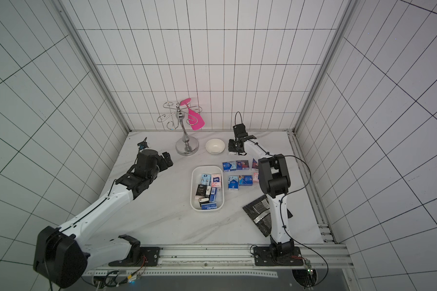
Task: Take the pocket tissues out of the storage box
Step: Place the pocket tissues at the center of the board.
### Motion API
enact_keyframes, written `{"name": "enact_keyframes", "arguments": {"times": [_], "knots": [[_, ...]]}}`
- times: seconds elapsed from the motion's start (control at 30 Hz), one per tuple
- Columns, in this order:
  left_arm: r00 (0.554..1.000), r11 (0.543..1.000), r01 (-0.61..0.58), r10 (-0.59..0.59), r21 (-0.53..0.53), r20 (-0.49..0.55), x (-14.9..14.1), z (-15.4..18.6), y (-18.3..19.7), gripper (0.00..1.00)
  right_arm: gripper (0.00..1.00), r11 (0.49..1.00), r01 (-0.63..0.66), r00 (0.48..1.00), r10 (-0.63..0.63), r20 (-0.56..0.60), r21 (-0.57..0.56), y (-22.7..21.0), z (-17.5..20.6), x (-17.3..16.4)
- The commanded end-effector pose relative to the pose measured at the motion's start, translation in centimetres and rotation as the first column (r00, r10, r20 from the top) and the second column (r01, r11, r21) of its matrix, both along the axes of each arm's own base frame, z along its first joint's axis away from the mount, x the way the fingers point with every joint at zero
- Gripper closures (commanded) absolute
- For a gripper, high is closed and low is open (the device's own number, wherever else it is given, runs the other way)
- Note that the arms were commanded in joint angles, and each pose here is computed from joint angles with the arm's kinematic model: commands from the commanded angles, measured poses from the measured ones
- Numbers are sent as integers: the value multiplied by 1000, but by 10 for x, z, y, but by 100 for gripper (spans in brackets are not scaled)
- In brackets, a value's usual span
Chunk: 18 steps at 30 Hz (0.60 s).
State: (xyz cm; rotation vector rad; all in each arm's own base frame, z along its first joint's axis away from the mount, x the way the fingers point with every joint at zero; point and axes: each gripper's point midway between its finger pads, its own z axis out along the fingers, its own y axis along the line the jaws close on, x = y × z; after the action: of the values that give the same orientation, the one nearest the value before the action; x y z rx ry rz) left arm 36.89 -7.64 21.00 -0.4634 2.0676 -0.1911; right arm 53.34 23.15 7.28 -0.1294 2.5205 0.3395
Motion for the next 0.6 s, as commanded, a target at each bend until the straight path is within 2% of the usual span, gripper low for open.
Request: {"name": "enact_keyframes", "arguments": {"times": [0.0, 0.3, 0.47, 0.57], "knots": [[1000, 1000, 1, -1, 22, 11, 2, 7, 0, 2, 63, 999, -7, 1000, 7, 14, 43, 6, 3, 12], [1000, 1000, -1, 1, 26, 13, 1, 8, 1, 2, 61, 999, -17, 999, 18, -32, 51, 11, -18, 5], [1000, 1000, -2, 2, 26, 12, 1, 7, 1, 2, 47, 999, -20, 999, 22, -38, 45, 9, -18, 1], [1000, 1000, -2, 1, 26, 13, 1, 7, 2, 2, 43, 999, -20, 1000, 20, -18, 41, 8, -7, 1]]}}
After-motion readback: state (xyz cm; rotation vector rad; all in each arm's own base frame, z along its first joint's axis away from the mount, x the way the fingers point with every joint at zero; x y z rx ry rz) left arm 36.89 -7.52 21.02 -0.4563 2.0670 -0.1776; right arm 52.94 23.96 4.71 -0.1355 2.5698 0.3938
